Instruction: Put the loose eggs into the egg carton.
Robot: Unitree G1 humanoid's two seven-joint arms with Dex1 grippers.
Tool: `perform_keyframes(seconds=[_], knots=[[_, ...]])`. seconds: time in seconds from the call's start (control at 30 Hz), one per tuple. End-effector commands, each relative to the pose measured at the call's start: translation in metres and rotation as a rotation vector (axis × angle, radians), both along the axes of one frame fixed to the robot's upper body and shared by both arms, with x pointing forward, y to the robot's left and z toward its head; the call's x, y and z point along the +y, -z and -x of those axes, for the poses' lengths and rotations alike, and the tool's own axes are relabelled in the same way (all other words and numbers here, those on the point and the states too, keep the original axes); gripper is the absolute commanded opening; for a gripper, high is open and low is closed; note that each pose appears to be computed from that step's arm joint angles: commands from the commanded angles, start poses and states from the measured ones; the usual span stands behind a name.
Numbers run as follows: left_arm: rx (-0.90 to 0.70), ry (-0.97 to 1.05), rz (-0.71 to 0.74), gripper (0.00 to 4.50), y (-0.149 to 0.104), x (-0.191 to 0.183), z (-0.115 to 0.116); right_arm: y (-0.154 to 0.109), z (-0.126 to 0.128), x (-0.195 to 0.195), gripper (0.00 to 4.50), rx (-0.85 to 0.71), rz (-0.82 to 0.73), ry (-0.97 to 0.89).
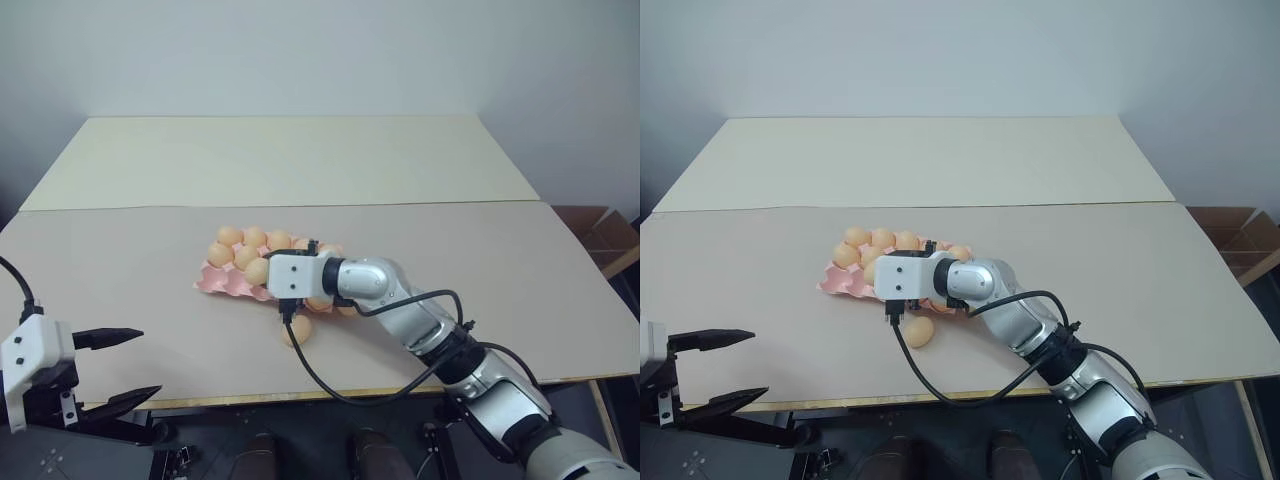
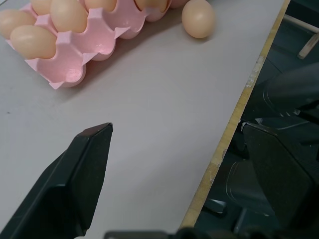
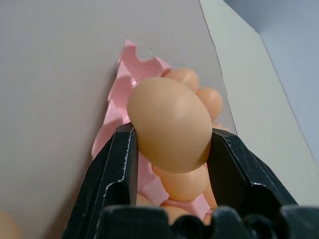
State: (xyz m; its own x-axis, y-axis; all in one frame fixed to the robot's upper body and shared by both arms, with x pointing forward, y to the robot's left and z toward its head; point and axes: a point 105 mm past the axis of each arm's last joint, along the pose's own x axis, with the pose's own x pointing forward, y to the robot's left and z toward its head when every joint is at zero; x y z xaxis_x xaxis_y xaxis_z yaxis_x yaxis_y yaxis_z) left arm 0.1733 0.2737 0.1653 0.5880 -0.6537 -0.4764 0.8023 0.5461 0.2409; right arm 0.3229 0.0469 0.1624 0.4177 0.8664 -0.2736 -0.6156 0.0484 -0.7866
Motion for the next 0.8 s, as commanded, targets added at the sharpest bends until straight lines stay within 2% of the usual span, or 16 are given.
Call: perform_keyframes(seconds=[0.03, 0.1, 0.17, 0.57, 0.67, 0.8], knots=[[-0.043, 0.012, -0.021, 4.5, -0.007, -0.003, 0.0, -0.013, 0.003, 0.006, 3.1, -0.095, -0.015, -0.048], [-0.043, 0.013, -0.022, 4.5, -0.007, -0.003, 0.0, -0.015, 0.002, 0.006, 3.89, -0.116, -0.018, -0.038], [-0.043, 0.012, -0.023, 4.5, -0.007, -0.002, -0.001, -0.017, 0.0, 0.007, 4.48, -0.124, -0.029, -0.029], [-0.048, 0.03, -0.022, 4.5, -0.007, -0.003, -0.007, -0.035, 0.015, -0.01, 4.48, -0.111, -0.072, -0.031], [-0.053, 0.038, -0.011, 4.5, -0.009, -0.003, -0.009, -0.042, 0.02, -0.027, 4.48, -0.016, -0.115, 0.003], [-0.058, 0.053, -0.002, 4.5, -0.011, -0.003, -0.01, -0.047, 0.031, -0.064, 4.48, 0.21, -0.172, 0.034]])
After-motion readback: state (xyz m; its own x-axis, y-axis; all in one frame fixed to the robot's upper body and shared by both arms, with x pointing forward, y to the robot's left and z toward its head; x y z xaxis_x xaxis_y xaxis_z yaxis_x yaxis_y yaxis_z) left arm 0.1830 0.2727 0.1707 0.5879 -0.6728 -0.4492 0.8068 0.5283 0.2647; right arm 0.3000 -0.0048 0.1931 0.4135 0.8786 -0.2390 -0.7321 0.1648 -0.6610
